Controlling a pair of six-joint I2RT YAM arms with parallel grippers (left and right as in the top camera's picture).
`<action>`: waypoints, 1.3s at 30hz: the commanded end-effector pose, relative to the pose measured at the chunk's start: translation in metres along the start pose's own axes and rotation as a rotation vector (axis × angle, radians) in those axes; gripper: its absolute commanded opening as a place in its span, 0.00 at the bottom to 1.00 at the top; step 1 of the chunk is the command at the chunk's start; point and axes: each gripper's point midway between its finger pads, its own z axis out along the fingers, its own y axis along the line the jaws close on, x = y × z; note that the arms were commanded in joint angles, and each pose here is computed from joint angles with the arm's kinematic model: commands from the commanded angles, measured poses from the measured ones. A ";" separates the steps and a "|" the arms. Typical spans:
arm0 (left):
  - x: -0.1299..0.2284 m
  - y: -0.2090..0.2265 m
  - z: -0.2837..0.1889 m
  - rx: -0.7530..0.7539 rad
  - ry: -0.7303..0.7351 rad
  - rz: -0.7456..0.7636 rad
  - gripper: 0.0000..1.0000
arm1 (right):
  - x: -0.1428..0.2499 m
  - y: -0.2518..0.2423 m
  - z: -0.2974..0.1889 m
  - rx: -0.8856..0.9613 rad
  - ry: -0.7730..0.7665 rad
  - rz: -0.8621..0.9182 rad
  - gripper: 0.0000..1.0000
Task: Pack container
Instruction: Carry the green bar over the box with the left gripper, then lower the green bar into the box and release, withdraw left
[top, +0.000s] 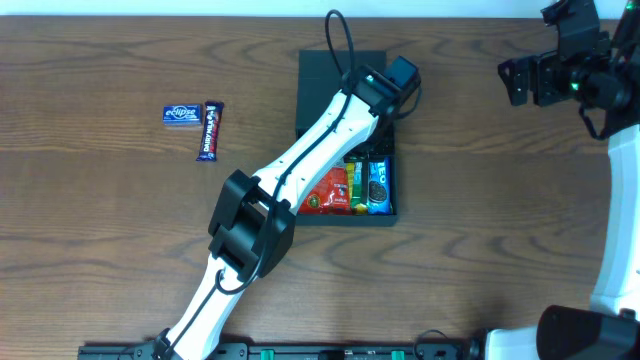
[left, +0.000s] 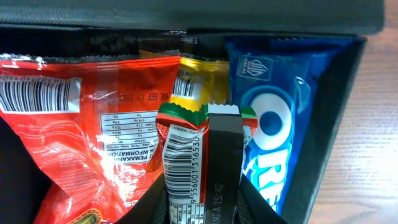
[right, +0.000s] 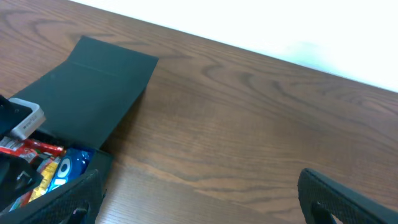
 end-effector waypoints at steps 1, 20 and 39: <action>0.001 0.004 0.003 -0.013 0.002 -0.050 0.06 | 0.001 -0.005 -0.001 0.012 0.000 -0.002 0.99; 0.000 0.006 0.017 -0.009 0.010 0.009 0.55 | 0.001 -0.004 -0.001 0.008 0.001 -0.001 0.99; -0.116 0.190 -0.146 -0.325 -0.414 -0.054 0.73 | 0.001 -0.003 -0.001 -0.001 -0.001 -0.002 0.99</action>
